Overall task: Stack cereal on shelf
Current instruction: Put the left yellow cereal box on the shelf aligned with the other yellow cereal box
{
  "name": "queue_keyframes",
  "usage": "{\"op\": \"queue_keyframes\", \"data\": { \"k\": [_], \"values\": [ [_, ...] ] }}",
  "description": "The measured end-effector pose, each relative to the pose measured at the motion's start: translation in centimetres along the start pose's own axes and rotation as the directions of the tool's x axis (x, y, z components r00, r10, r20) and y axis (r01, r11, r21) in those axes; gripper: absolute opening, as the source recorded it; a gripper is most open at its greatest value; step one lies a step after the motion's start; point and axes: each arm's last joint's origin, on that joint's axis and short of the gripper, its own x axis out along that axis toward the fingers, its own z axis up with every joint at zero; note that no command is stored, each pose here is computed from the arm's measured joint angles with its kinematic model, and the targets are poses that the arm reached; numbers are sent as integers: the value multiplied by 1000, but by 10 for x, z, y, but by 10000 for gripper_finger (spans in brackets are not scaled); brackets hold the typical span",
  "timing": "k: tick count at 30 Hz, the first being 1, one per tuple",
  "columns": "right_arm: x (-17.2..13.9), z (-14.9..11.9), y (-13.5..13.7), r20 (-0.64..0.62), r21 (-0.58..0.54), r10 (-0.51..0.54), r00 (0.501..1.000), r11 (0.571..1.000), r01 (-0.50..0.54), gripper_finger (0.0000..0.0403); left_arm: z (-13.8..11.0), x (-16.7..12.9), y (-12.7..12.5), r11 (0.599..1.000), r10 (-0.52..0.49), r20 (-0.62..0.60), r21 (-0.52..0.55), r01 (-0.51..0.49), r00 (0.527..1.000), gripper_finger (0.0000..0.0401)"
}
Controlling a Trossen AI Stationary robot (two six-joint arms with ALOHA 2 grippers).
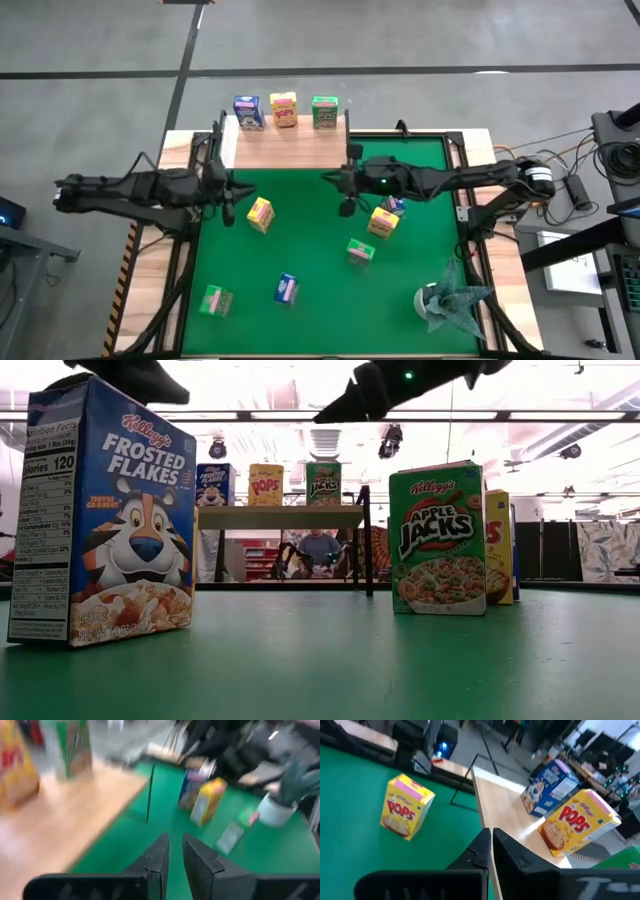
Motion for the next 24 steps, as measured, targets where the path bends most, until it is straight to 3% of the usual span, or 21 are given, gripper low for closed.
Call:
{"op": "queue_keyframes", "data": {
  "k": [3,6,10,14,19,24],
  "values": [
    [-7,-5,1,50,-13,-19,999,1000,20,9,8,3,-4,996,67,-181,-44,-76,981,38],
    [-14,-6,1,84,-13,-36,996,999,37,9,12,9,-9,982,123,-360,-88,-166,925,47],
    [-19,-9,1,93,-21,-43,995,999,45,9,16,19,-15,954,180,-500,-120,-273,847,77],
    [-23,-6,-1,108,-33,-49,993,998,53,9,15,28,-19,921,206,-578,-157,-355,789,127],
    [-25,-5,-2,111,-51,-51,992,997,57,9,9,41,-23,880,226,-605,-209,-427,763,202],
    [-25,-6,-2,99,-63,-45,994,997,51,9,-6,59,-24,862,259,-641,-184,-472,723,261]
  ]
}}
